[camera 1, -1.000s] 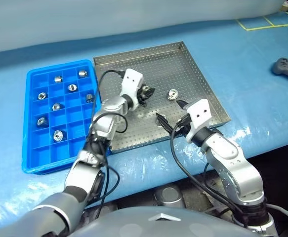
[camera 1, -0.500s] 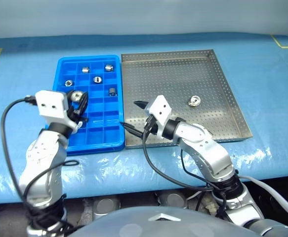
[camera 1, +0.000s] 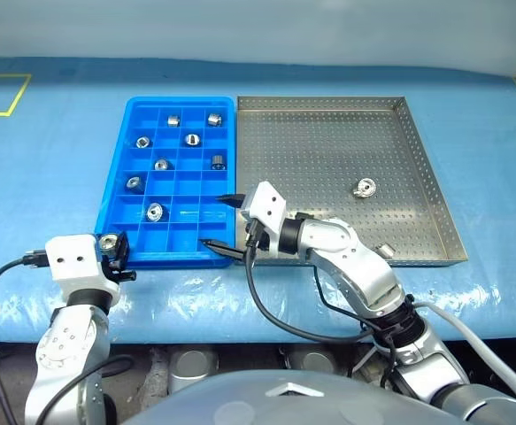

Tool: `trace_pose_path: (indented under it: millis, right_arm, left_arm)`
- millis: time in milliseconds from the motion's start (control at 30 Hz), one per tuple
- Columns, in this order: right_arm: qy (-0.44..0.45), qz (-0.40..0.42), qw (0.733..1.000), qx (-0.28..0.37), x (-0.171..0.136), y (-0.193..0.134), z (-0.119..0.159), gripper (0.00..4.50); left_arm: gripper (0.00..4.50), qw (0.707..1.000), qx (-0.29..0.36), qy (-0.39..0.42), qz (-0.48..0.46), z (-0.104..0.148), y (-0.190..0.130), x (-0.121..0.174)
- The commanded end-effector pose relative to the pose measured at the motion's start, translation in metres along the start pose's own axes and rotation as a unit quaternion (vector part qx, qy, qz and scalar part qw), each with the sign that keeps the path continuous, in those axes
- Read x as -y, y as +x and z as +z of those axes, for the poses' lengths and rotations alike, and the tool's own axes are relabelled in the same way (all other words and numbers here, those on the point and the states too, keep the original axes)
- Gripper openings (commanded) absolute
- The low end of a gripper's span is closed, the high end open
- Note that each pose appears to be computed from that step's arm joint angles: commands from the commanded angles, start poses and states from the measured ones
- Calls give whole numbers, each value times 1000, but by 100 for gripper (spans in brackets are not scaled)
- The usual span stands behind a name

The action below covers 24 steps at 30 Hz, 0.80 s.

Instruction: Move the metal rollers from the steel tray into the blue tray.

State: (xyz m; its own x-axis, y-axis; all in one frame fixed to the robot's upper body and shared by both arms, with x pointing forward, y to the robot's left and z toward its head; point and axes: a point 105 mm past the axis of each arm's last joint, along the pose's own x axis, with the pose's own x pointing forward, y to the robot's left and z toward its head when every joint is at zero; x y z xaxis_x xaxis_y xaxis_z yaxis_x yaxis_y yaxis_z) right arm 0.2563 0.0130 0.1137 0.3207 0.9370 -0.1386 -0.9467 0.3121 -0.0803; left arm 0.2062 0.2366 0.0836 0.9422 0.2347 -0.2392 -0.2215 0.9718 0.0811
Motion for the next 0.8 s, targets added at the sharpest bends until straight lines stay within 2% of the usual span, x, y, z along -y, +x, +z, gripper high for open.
trace_pose_path:
  millis: [33,133,267,367,467,567,633,733,800]
  right_arm:
    - [-11,-1,1000,20,-2,-3,10,450]
    - [-11,-14,1000,19,-1,-7,10,450]
    - [-6,-51,998,19,4,-18,9,450]
    - [9,-126,992,19,19,-36,8,450]
    - [18,-212,977,7,36,-59,4,450]
    - [26,-280,960,-17,46,-80,-1,450]
    - [27,-311,948,-56,50,-91,-8,450]
    - [34,-329,938,-105,51,-101,-18,450]
    - [48,-326,937,-115,49,-101,-20,450]
  left_arm:
    - [240,1000,15,-8,-2,6,6,3]
    - [323,999,32,-19,-33,16,13,13]
    - [448,991,79,-36,-100,42,22,34]
    - [448,975,119,-25,-184,63,25,64]
    - [448,952,139,-6,-272,70,23,96]
    - [448,923,148,9,-355,69,16,124]
    - [448,901,147,29,-407,65,10,141]
    - [448,874,143,52,-461,57,3,158]
    - [448,857,139,64,-492,52,-3,166]
